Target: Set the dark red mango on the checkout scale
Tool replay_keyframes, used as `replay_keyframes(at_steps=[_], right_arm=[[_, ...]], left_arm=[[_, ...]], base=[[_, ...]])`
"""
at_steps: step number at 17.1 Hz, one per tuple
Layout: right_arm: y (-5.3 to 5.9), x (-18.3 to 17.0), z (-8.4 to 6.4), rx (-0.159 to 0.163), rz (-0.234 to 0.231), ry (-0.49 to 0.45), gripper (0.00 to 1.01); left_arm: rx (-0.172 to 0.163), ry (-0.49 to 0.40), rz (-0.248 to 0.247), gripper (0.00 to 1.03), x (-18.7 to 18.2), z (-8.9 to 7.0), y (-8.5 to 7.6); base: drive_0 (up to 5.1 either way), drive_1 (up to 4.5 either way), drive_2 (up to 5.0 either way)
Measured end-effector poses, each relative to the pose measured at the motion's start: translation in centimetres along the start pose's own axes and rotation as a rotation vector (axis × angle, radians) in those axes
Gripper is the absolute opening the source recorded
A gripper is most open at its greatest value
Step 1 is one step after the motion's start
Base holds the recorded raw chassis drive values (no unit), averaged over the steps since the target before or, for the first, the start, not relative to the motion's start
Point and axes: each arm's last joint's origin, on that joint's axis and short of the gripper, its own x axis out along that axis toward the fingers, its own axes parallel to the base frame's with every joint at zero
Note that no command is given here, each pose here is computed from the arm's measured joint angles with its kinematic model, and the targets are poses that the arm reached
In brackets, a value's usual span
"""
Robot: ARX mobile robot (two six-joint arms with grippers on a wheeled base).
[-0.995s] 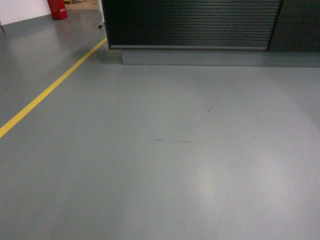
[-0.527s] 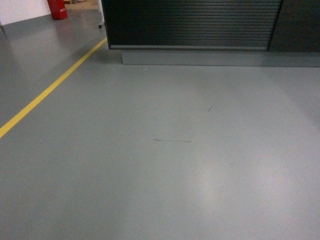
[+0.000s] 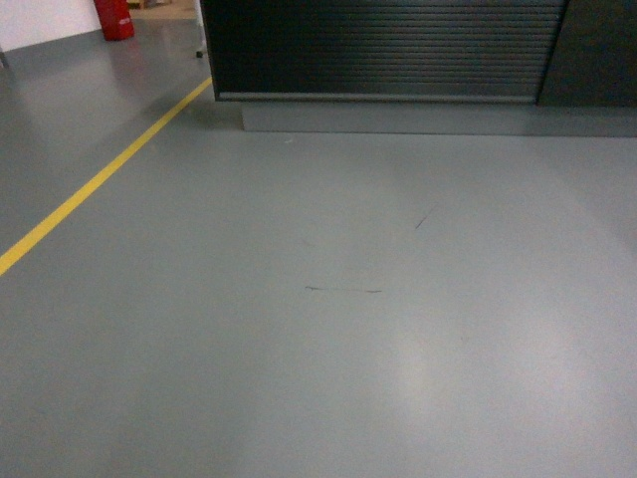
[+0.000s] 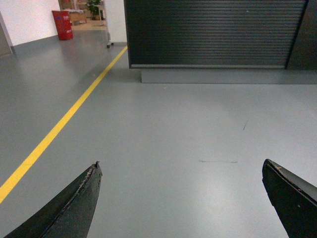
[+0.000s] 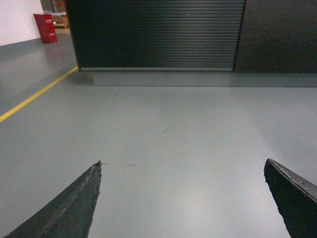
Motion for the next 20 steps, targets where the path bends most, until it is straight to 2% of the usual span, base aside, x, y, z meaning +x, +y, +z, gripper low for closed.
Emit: replay_keyframes(at_steps=[20], right_arm=[[0.00,0.00,-0.01,0.000,0.000,0.001,0.98]], left_arm=[[0.002,0.002,0.000,0.98,0.00,-0.02,0.00]], base=[[0.0,4.12,-4.1]])
